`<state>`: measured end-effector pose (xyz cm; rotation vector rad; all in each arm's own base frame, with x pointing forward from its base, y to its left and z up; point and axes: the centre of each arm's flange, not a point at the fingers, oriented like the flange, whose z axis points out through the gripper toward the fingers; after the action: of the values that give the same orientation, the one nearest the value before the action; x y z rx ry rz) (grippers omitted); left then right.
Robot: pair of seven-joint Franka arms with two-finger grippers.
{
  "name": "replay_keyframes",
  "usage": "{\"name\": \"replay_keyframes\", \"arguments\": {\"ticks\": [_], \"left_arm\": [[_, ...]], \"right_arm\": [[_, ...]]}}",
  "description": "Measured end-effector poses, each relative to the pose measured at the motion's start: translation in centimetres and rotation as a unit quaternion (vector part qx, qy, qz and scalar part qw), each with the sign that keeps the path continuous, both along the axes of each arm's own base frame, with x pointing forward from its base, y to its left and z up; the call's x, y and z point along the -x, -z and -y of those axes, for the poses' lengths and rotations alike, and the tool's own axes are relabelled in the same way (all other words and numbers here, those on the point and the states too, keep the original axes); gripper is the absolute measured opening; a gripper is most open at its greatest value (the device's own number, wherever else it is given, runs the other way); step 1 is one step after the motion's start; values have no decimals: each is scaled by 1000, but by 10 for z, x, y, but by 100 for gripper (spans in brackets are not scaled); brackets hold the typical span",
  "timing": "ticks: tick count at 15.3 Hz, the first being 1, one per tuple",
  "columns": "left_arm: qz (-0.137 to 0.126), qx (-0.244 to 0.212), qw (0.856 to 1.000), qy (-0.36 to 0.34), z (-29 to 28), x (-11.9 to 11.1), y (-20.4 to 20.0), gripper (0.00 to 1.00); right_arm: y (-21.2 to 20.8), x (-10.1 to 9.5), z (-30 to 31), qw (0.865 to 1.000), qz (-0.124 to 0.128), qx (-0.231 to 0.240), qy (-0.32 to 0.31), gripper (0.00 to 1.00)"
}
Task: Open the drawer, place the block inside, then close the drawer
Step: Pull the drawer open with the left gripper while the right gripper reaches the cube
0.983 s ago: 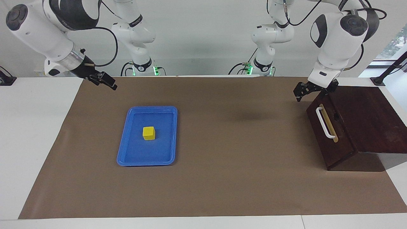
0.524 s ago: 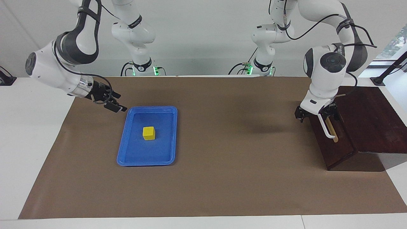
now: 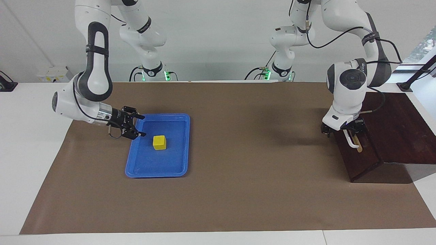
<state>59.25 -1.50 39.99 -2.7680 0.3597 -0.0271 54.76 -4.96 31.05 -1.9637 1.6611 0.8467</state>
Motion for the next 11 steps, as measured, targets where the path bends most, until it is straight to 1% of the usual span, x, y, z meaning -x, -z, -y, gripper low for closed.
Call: {"name": "replay_keyframes", "arguments": {"ticks": [3, 7, 11], "left_arm": [[-6, 0, 1000, 2, -2, 4, 9, 100], [-7, 0, 1000, 6, 1, 8, 11, 100], [-8, -1, 1000, 21, 17, 10, 10, 100]], "right_arm": [[17, -18, -2, 1000, -2, -5, 6, 100], [18, -43, -12, 1000, 20, -3, 13, 100], [25, -47, -28, 1000, 22, -8, 15, 100]]}}
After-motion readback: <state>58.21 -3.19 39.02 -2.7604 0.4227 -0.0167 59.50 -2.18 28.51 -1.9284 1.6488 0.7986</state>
